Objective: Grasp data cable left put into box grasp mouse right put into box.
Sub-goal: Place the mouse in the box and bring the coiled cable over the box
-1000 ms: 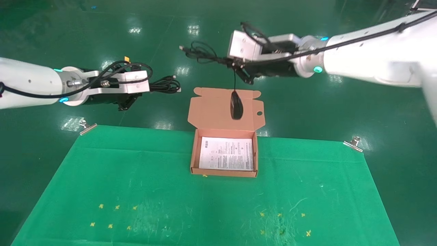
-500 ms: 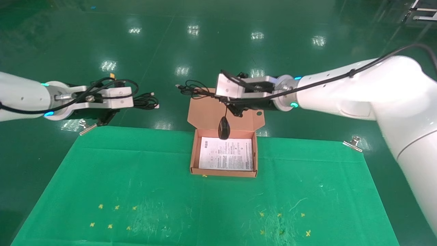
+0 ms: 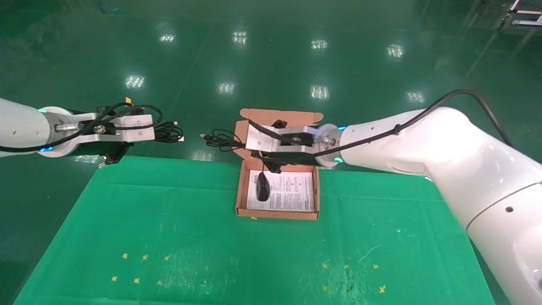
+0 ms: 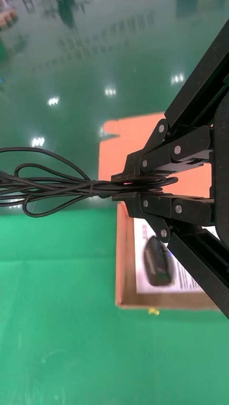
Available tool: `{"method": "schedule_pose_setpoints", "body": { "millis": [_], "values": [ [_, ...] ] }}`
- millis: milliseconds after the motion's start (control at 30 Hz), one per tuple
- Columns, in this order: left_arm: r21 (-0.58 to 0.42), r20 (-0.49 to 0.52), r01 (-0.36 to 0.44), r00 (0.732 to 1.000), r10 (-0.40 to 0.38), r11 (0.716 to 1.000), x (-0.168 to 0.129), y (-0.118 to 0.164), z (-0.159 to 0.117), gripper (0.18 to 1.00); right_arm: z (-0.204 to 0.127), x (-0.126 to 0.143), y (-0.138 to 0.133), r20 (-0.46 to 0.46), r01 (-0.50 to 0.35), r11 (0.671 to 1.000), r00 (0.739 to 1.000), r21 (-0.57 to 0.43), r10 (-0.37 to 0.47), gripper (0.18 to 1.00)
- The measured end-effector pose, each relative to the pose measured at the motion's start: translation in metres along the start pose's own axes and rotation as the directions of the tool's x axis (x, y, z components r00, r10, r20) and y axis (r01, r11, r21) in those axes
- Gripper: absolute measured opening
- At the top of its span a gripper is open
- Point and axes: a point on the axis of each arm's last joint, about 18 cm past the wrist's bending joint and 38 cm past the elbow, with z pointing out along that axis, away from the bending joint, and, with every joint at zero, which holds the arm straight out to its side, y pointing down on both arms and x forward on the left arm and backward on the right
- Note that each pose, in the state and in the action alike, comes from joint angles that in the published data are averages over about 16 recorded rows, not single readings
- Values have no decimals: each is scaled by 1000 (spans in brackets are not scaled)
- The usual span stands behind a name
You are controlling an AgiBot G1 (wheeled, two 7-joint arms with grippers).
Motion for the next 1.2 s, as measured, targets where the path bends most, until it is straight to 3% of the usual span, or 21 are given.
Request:
{"method": "schedule_pose_setpoints", "body": {
  "millis": [267,600,967,1200],
  "values": [
    [-1,2,1,1000,-1,1000,1,0,-1,248,9,-20,21,25,-104,992,994,-69,106,212],
    [-2,2,1,1000,-1,1000,1,0,-1,247,12,-39,51,34,-225,959,972,-173,235,212],
    [5,-2,-6,1000,6,1000,3,-3,1,247,9,-43,61,37,-248,945,965,-211,261,218],
    [63,-23,-42,999,43,997,12,-22,16,247,0,-39,68,31,-252,944,964,-215,264,250]
  ]
}}
